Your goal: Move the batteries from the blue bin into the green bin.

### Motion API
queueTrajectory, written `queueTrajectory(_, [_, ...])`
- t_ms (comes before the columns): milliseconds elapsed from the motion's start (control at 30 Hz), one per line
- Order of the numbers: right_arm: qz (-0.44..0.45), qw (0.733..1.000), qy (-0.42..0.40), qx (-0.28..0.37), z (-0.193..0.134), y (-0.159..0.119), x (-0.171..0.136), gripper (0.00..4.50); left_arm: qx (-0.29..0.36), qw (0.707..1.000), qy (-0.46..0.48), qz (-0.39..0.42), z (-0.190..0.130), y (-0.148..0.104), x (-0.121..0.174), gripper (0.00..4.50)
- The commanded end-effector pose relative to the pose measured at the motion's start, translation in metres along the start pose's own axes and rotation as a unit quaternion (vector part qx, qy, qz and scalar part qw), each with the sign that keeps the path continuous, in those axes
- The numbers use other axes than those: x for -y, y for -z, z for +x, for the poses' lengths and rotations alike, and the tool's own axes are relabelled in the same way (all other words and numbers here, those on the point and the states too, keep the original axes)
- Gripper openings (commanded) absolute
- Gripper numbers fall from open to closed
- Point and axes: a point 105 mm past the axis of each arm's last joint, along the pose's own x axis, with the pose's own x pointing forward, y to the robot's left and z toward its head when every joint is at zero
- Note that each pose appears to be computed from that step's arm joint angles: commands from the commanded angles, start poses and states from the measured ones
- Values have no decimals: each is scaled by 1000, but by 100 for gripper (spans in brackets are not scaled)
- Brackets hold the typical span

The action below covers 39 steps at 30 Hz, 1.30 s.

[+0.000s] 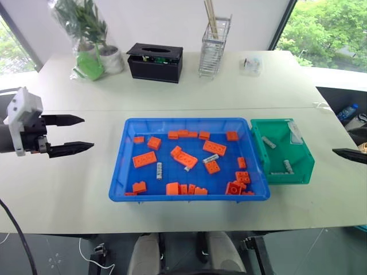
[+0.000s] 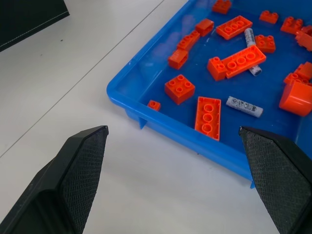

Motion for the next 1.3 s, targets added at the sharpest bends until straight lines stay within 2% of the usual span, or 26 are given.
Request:
queueTrajectory(33, [-15, 1000, 13, 14, -4, -10, 5, 444, 9, 1000, 6, 22, -1, -11, 1, 450])
queueTrajectory(233, [-16, 999, 22, 20, -1, -12, 8, 444, 25, 999, 17, 28, 6, -15, 3, 450])
queueTrajectory(567, [-37, 999, -29, 20, 4, -31, 2, 444, 21, 991, 119, 54, 12, -21, 32, 450])
queueTrajectory(800, [-79, 990, -99, 55, 21, -75, -14, 444, 22, 988, 141, 52, 15, -21, 40, 450])
queueTrajectory(933, [-138, 967, -187, 106, 49, -125, -55, 444, 18, 986, 154, 54, 17, -20, 43, 450])
queueTrajectory(1033, [-183, 939, -258, 136, 82, -160, -106, 444, 21, 986, 159, 55, 21, -22, 42, 450])
queueTrajectory(1300, [-231, 886, -375, 142, 149, -201, -220, 444, 27, 982, 174, 62, 30, -25, 42, 450])
